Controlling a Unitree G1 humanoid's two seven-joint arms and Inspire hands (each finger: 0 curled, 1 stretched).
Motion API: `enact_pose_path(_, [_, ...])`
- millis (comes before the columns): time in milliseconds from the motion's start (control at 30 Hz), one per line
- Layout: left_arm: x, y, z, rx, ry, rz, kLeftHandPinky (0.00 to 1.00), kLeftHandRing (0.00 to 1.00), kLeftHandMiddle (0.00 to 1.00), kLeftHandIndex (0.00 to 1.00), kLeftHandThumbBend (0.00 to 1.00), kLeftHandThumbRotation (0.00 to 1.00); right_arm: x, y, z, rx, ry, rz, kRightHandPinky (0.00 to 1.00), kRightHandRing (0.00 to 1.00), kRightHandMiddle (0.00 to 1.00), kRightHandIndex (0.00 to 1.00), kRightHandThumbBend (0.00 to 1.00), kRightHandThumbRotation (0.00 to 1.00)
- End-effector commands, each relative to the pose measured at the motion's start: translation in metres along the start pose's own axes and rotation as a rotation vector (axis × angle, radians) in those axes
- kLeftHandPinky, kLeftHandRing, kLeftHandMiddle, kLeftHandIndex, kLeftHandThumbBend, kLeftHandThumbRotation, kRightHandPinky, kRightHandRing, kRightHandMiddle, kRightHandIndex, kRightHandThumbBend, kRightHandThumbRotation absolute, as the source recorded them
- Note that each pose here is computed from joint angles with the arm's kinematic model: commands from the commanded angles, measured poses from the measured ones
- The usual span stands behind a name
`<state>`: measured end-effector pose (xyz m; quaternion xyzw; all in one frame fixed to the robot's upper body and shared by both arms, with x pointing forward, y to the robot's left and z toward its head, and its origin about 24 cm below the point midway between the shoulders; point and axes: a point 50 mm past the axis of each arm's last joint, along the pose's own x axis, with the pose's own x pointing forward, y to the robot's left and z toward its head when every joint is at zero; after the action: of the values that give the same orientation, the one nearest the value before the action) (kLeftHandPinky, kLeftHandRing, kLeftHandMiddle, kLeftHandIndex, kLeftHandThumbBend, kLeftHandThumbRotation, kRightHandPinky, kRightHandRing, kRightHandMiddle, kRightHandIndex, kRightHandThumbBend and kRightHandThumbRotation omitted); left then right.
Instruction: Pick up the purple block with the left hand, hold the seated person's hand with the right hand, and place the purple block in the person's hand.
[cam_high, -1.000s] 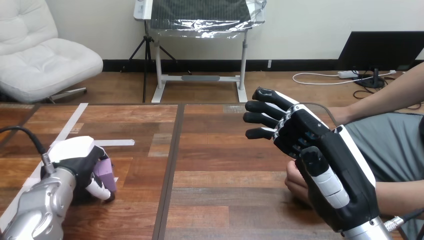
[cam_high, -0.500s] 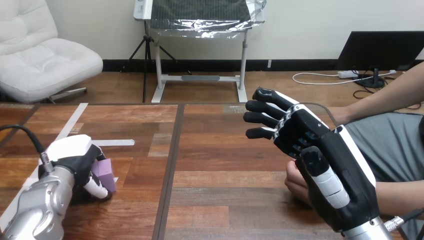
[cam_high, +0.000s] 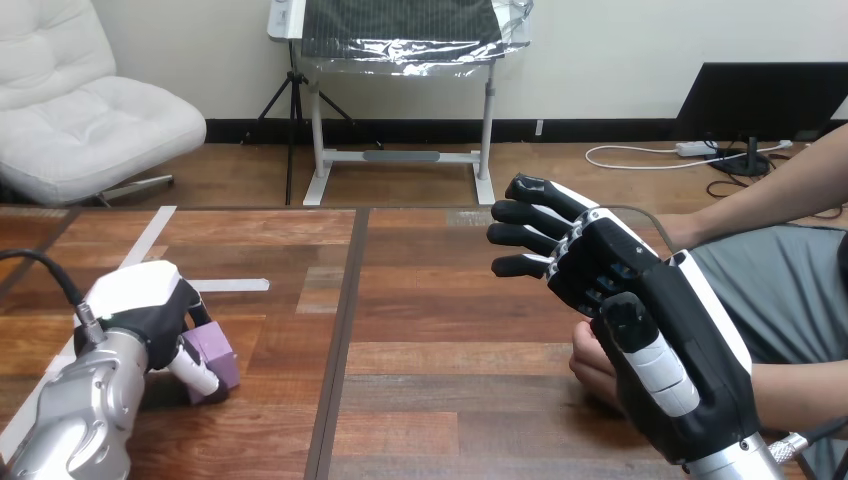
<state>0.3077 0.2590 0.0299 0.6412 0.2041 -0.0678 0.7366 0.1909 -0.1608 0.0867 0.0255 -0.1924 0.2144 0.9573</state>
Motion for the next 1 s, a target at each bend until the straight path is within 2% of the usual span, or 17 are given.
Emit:
enact_pose_path(0, [0.004, 0.024, 0.007, -0.028, -0.014, 0.096, 0.10, 0.17, 0.28, 0.51, 0.69, 0.00, 0.014, -0.004, 0.009, -0.022, -0.075, 0.018, 0.73, 0.81, 0.82, 0.84, 0.92, 0.77])
enact_pose_path(333, [0.002, 0.024, 0.008, -0.077, -0.022, 0.130, 0.10, 0.18, 0.29, 0.50, 0.70, 0.00, 0.015, -0.006, 0.008, -0.048, -0.061, 0.022, 0.73, 0.80, 0.82, 0.84, 0.91, 0.78])
enact_pose_path(700, [-0.003, 0.026, 0.011, -0.126, -0.040, 0.165, 0.16, 0.25, 0.36, 0.48, 0.73, 0.00, 0.017, -0.011, 0.004, -0.083, -0.030, 0.022, 0.71, 0.79, 0.81, 0.83, 0.89, 0.78])
enact_pose_path(967, [-0.011, 0.030, 0.015, -0.173, -0.060, 0.203, 0.16, 0.25, 0.36, 0.48, 0.74, 0.00, 0.019, -0.017, 0.001, -0.157, -0.006, 0.014, 0.70, 0.79, 0.81, 0.82, 0.90, 0.78])
